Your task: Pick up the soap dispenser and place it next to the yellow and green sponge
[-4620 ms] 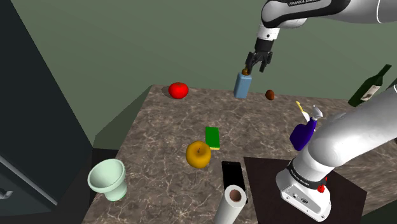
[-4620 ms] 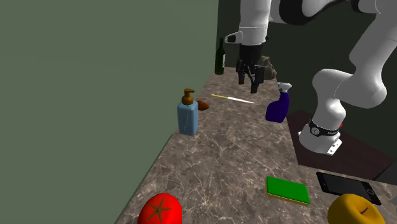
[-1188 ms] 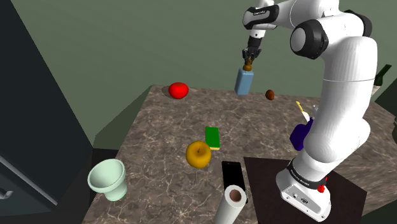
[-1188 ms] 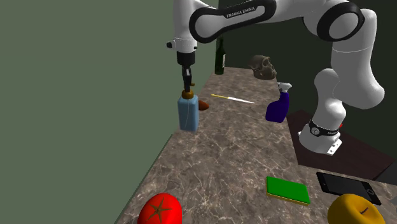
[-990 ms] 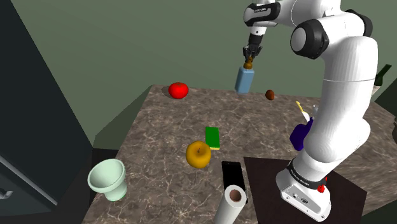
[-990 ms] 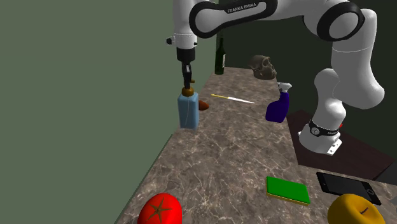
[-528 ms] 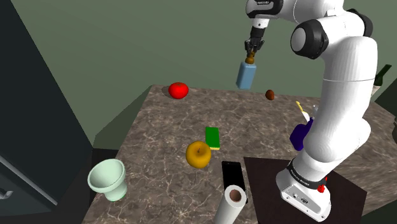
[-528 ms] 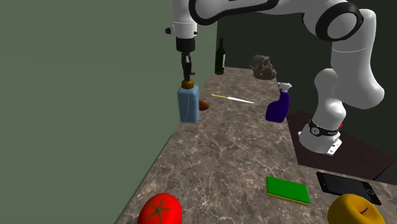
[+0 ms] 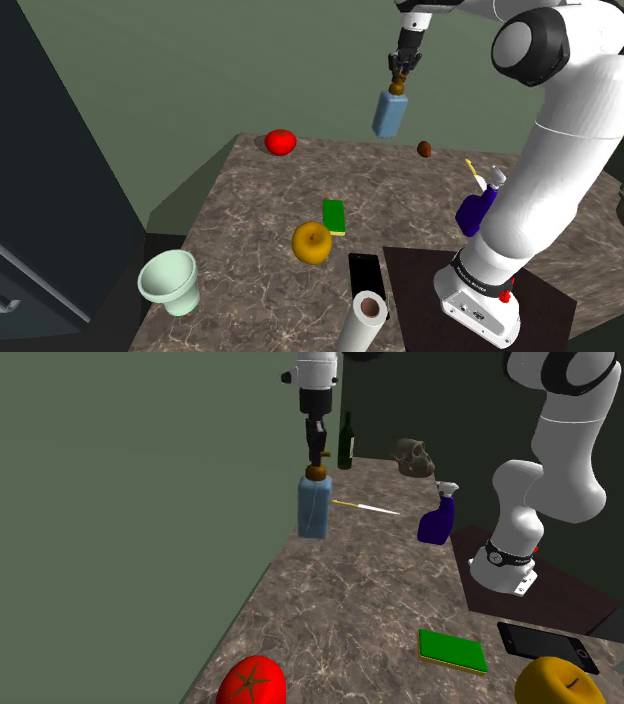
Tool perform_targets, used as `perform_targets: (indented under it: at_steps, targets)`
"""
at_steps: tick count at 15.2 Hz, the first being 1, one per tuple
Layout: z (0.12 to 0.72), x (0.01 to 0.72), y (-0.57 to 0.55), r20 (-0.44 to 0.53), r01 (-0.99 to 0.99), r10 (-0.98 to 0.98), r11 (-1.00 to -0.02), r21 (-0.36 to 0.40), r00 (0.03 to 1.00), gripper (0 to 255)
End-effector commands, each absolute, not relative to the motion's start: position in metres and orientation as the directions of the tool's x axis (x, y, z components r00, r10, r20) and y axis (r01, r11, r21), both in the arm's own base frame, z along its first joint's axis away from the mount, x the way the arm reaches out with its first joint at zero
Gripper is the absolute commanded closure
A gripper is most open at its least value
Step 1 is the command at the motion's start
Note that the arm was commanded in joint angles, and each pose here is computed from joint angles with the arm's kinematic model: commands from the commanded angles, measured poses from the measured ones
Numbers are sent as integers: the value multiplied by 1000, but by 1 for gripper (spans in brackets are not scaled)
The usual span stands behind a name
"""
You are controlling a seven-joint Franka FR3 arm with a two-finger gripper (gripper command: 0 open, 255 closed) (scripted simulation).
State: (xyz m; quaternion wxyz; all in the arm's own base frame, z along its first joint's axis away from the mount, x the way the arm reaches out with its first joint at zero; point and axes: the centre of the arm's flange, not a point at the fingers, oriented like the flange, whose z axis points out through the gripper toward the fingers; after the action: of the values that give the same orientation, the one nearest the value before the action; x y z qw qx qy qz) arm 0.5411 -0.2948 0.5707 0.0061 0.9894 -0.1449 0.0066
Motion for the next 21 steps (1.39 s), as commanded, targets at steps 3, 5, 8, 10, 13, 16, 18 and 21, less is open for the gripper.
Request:
perform_targets:
  at_steps: [3, 5, 8, 10, 13, 16, 18, 21]
  targets:
    - [600, 513, -261, 15, -287, -287, -958, 10, 958, 255]
    - [615, 500, -243, 15, -287, -287, -958, 10, 958, 255]
    - [636, 479, -217, 15, -287, -287, -958, 10, 958, 255]
    - [650, 466, -199, 15, -287, -287, -958, 10, 958, 255]
    - [671, 445, -172, 15, -287, -287, -958, 10, 958, 255]
    - [692, 425, -146, 15, -287, -287, -958, 10, 958, 255]
    - [706, 411, -128, 15, -287, -287, -958, 10, 958, 255]
    - [728, 391, -102, 15, -287, -287, -958, 10, 958, 255]
